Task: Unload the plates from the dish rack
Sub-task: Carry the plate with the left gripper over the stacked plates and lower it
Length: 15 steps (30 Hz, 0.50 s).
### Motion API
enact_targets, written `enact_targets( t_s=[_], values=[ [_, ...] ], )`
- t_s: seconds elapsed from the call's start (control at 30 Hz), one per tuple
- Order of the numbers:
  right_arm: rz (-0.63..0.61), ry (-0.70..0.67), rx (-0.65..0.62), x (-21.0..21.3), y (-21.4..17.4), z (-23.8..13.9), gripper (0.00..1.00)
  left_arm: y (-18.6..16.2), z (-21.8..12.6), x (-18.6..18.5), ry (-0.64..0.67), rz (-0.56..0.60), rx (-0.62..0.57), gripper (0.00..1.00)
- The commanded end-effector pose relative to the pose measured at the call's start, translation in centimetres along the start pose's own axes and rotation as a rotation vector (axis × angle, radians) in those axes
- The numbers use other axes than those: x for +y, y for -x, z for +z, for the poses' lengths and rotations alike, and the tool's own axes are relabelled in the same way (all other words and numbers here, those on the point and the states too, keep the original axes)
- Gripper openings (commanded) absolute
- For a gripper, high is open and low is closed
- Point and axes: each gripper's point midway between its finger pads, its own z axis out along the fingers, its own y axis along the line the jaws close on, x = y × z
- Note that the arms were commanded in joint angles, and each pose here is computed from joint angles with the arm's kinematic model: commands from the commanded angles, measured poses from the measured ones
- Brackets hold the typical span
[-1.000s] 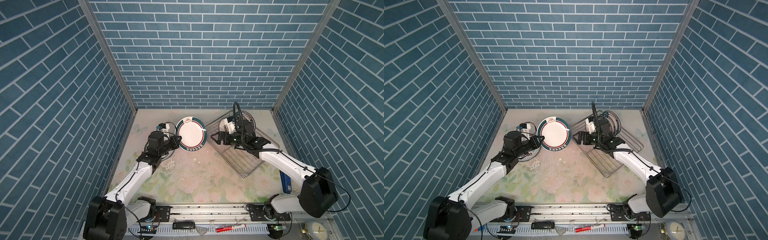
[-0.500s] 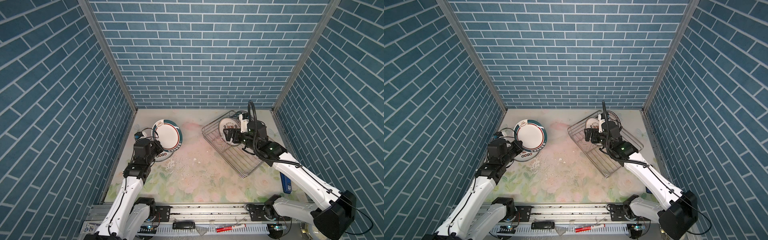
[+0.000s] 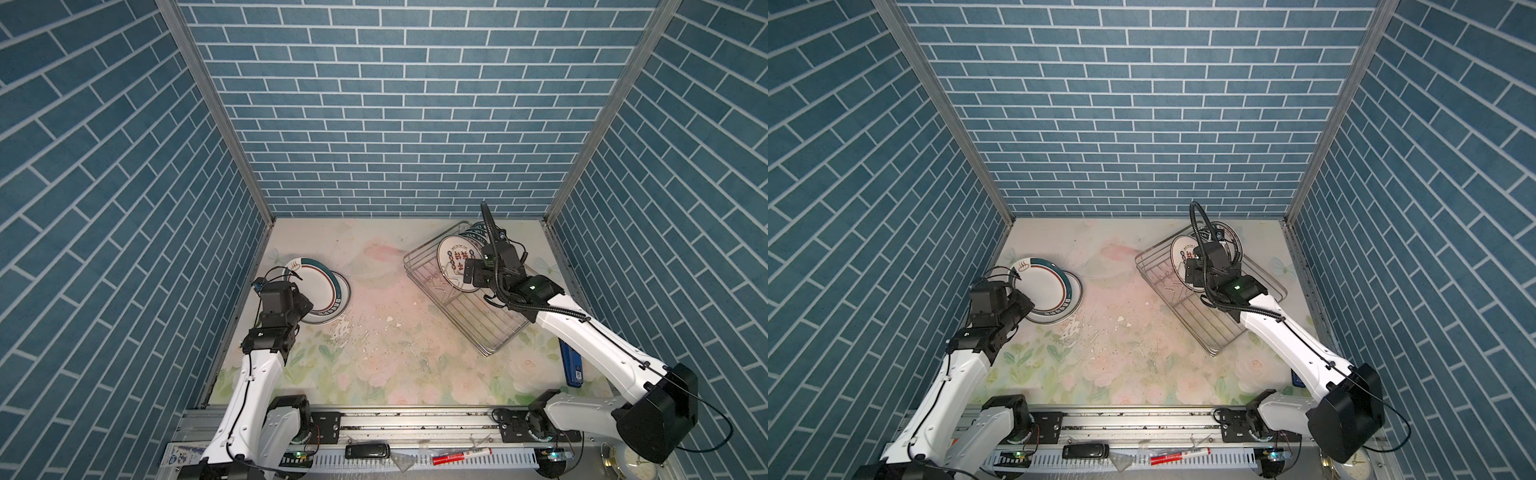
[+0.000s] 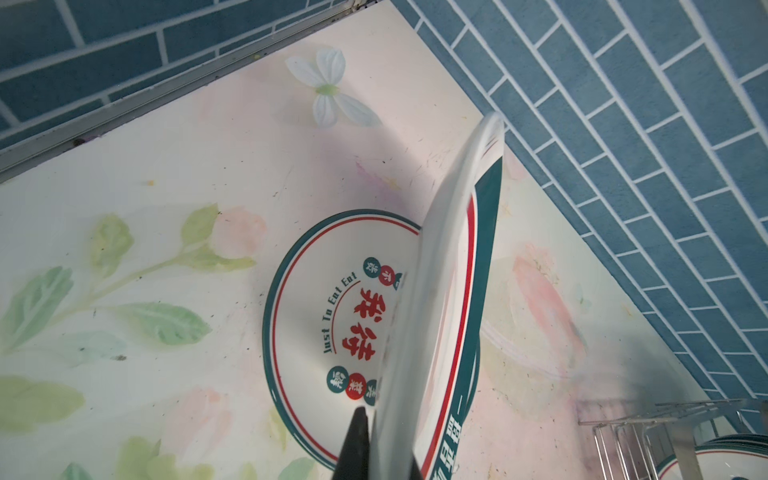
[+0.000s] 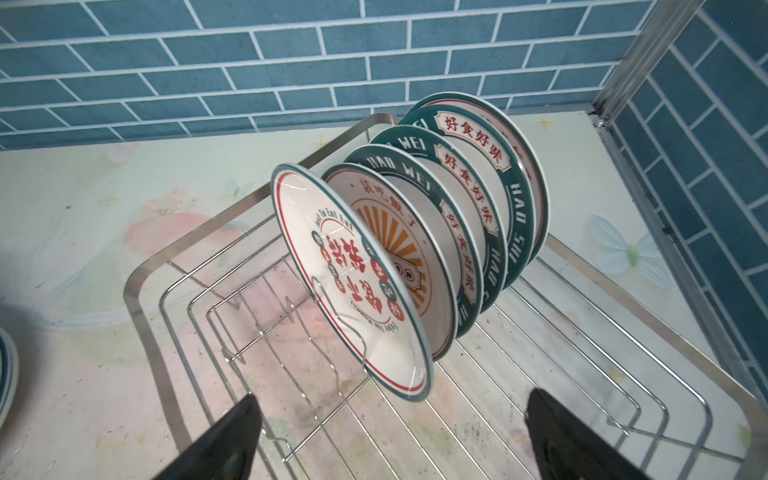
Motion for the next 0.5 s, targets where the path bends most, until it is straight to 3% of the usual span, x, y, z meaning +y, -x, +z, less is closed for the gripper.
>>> enact_targets(
  t_s=[0.0, 0.47],
  values=[
    [-0.037, -0.041, -0.043, -0.8, 1.8, -1.2, 0.99, 0.5, 0.2, 1.0, 0.047, -0.028, -0.016, 0.00],
    [-0.083, 0.062, -0.046, 0.5, 1.4, -1.8, 0.99, -0.6, 1.9, 1.6, 0.056, -0.050, 0.046, 0.00]
  ],
)
